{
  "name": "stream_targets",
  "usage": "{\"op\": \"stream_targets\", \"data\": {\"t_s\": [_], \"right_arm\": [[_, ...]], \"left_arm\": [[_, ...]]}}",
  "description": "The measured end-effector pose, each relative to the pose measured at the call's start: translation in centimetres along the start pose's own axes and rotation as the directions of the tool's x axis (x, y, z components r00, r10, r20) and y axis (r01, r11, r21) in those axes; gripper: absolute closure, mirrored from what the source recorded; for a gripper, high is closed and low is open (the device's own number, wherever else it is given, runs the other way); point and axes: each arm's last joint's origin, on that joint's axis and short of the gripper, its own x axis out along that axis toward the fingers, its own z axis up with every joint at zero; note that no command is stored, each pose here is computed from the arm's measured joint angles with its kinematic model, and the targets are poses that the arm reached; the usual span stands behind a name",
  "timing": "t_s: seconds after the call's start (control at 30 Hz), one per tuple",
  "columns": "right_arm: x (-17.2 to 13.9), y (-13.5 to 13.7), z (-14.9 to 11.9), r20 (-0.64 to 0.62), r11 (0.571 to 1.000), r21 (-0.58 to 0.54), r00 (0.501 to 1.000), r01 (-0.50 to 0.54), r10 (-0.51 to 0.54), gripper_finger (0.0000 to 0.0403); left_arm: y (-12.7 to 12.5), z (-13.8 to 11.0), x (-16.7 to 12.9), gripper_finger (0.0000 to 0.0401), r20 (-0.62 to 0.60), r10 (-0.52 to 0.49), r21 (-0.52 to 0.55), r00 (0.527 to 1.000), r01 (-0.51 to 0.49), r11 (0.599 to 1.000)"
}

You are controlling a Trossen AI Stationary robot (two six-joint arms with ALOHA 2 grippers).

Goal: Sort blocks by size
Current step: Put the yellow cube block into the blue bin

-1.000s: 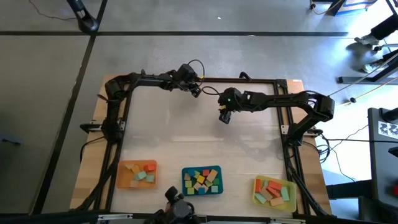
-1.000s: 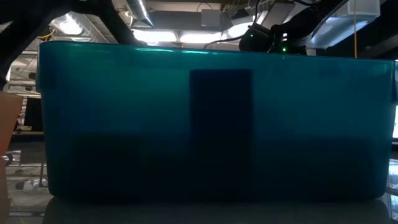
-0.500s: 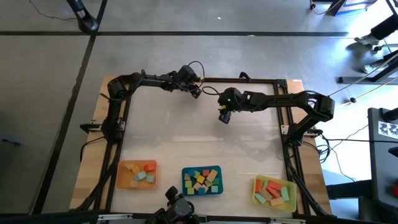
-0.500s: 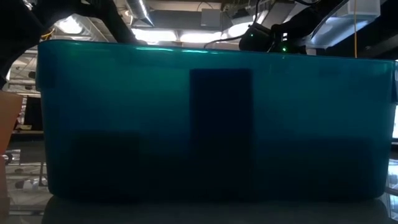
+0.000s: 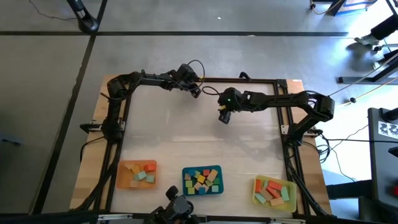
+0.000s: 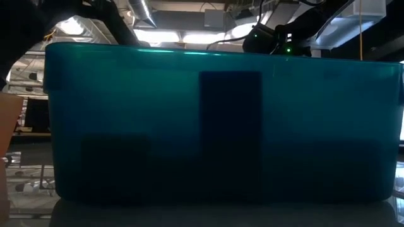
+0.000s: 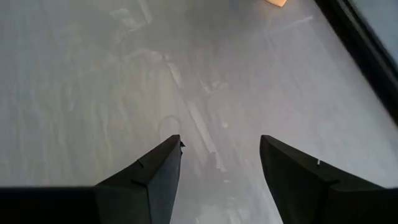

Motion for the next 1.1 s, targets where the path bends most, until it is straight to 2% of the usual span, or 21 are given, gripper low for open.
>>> {"op": "stream_targets", "data": {"t_s": [0.13,0.23,0.47,0.57,0.73,0.87,1.1], "right_arm": [[-1.1,0.6,-0.4,-0.042,0.997,0.036,0.997,-0.07,0.071,0.0185],[-3.0,1.3,-0.9,-0.096,0.991,0.066,0.988,-0.118,0.124,0.0185],[-7.3,3.3,-1.5,-0.105,0.982,0.074,0.978,-0.173,0.18,0.0185],[-8.5,4.4,-1.6,-0.094,0.976,0.075,0.973,-0.203,0.209,0.0185],[-9.5,7.1,-2.2,-0.099,0.963,0.052,0.958,-0.265,0.269,0.0185],[-10.3,9.4,-2.8,-0.103,0.951,0.03,0.945,-0.309,0.31,0.0185],[-12.0,13.0,-4.2,-0.088,0.952,0.005,0.948,-0.307,0.307,0.0185]], "left_arm": [[-0.5,0.5,-1.4,0.0287,-0.018,-0.002,0.01,1.0,0.002,1.0],[-1.9,1.6,-3.8,0.0276,-0.001,-0.023,0.061,1.0,0.023,0.998],[-7.3,3.5,-11.1,0.0284,0.058,-0.134,0.238,0.989,0.116,0.964],[-10.2,3.6,-14.4,0.0283,0.078,-0.204,0.321,0.976,0.169,0.932],[-14.9,2.1,-18.8,0.0279,0.046,-0.323,0.422,0.945,0.274,0.864],[-18.8,0.1,-20.6,0.0282,-0.011,-0.41,0.473,0.912,0.366,0.801],[-25.5,-4.2,-22.9,0.028,-0.099,-0.553,0.507,0.827,0.52,0.687]]}}
